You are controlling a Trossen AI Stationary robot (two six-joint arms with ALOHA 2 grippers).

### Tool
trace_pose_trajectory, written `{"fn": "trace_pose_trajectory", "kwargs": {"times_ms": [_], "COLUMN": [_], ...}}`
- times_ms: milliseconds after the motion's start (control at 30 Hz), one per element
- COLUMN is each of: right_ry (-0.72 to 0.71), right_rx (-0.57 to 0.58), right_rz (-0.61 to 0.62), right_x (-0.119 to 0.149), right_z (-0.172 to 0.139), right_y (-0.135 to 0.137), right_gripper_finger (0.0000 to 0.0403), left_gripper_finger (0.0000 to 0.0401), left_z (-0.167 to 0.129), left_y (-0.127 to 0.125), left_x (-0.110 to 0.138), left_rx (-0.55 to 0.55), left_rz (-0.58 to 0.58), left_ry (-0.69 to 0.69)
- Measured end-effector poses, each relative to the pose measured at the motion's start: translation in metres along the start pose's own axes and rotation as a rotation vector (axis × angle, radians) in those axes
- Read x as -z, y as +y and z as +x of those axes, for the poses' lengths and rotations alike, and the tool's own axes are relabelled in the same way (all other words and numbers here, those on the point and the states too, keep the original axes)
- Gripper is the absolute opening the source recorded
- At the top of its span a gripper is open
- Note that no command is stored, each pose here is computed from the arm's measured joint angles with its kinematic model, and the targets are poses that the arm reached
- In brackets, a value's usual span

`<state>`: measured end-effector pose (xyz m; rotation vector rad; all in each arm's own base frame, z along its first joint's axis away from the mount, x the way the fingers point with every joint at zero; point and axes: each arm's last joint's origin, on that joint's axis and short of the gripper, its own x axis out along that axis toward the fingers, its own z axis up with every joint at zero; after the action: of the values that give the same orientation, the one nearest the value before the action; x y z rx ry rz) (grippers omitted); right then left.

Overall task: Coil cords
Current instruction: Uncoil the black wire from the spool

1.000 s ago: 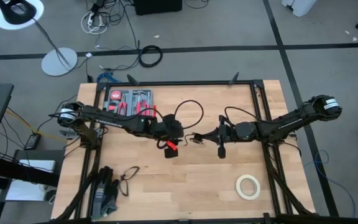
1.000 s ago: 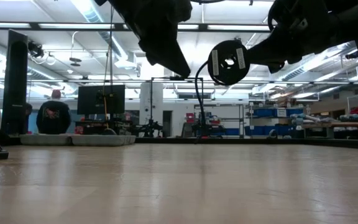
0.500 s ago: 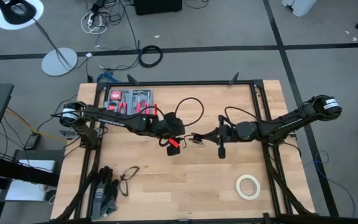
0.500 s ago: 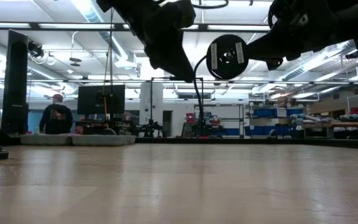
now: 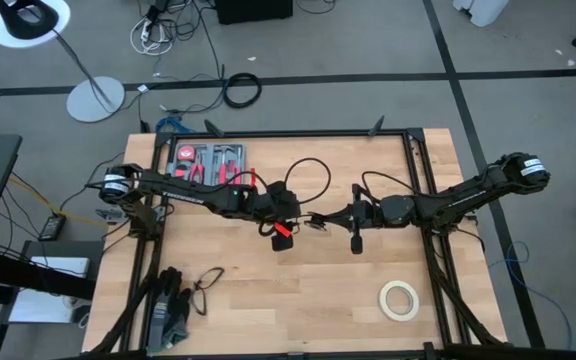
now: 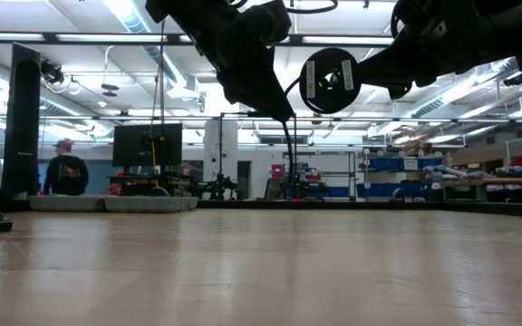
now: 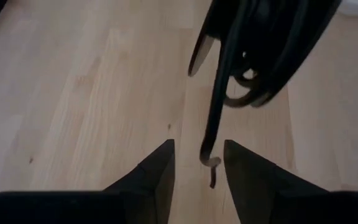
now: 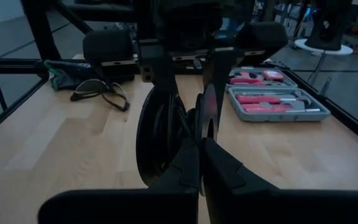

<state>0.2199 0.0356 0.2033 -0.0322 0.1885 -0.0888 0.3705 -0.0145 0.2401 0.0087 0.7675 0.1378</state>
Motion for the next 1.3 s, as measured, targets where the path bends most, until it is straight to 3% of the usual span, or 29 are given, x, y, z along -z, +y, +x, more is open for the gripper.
{"fn": "trace_pose_trajectory", "kwargs": {"times_ms": [133,200,433,667,800,1300], "right_ry": [0.006,0.011,0.039,0.042,0.041,0.008], "right_rx": [0.001,0.003,0.036,0.038,0.076,0.190], "right_rz": [-0.002,-0.003,-0.012,-0.013,0.002,0.043], "right_x": [0.001,0.001,0.004,0.004,0.004,0.001], "right_z": [0.000,0.000,0.000,0.000,0.000,0.001], "right_y": [0.000,0.000,-0.001,-0.001,-0.002,-0.010], "right_gripper_finger": [0.0001,0.0001,0.0001,0.0001,0.0001,0.0000], "left_gripper_finger": [0.0035,0.0014,0.0004,0.0002,0.0001,0.0002], "left_z": [0.000,0.000,-0.005,-0.031,-0.041,-0.043], "left_y": [0.000,0.001,0.001,0.004,0.003,-0.017], "left_x": [0.001,0.001,0.000,-0.037,-0.050,-0.057], "left_rx": [-0.015,-0.019,-0.023,-0.052,-0.013,0.054], "left_rz": [0.035,0.049,0.063,0.107,0.096,0.037], "left_ry": [0.007,0.011,0.048,0.016,-0.021,-0.107]}}
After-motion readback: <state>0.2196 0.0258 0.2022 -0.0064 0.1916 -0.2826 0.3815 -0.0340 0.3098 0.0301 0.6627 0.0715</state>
